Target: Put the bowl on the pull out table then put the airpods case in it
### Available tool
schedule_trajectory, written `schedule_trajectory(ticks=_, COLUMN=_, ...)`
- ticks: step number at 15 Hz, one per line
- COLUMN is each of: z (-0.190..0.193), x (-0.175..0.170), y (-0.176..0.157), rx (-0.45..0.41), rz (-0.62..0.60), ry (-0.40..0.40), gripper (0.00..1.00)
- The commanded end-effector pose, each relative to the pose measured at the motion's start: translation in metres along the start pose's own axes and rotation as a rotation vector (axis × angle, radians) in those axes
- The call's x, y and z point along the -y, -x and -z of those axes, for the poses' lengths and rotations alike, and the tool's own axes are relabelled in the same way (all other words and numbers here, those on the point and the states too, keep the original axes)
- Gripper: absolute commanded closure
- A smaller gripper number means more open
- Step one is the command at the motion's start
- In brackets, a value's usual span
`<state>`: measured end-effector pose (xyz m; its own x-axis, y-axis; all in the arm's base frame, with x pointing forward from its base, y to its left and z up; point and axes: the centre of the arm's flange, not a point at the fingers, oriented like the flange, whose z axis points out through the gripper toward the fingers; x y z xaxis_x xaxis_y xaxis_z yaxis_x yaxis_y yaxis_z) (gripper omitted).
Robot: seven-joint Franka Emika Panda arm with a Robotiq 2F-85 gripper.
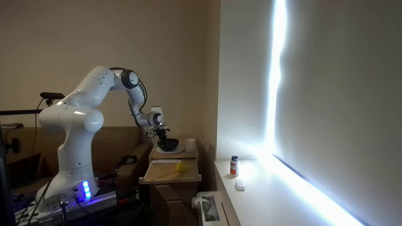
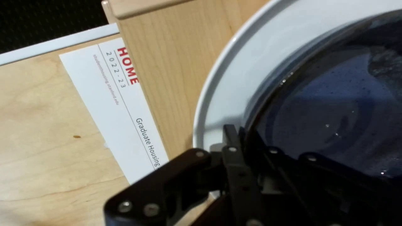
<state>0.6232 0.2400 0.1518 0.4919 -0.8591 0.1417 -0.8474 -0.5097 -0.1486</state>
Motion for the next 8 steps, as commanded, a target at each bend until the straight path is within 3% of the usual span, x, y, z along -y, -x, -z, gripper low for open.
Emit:
schedule_trajectory(ticks=1, z=0.007, x=-0.006, y=-0.005, rx=-0.007, rz=-0.040, ry=-0.043, gripper=0.98)
schedule_trajectory(ticks=5, z=0.044, x=-0.015, y=-0.020, rx=-0.036, rz=-0.032, ry=-0.117, gripper=0.98)
schedule_trajectory(ticks=8, z=0.086, x=-0.041, y=-0.026, rx=-0.080, rz=0.035, ry=-0.179, gripper=0.98)
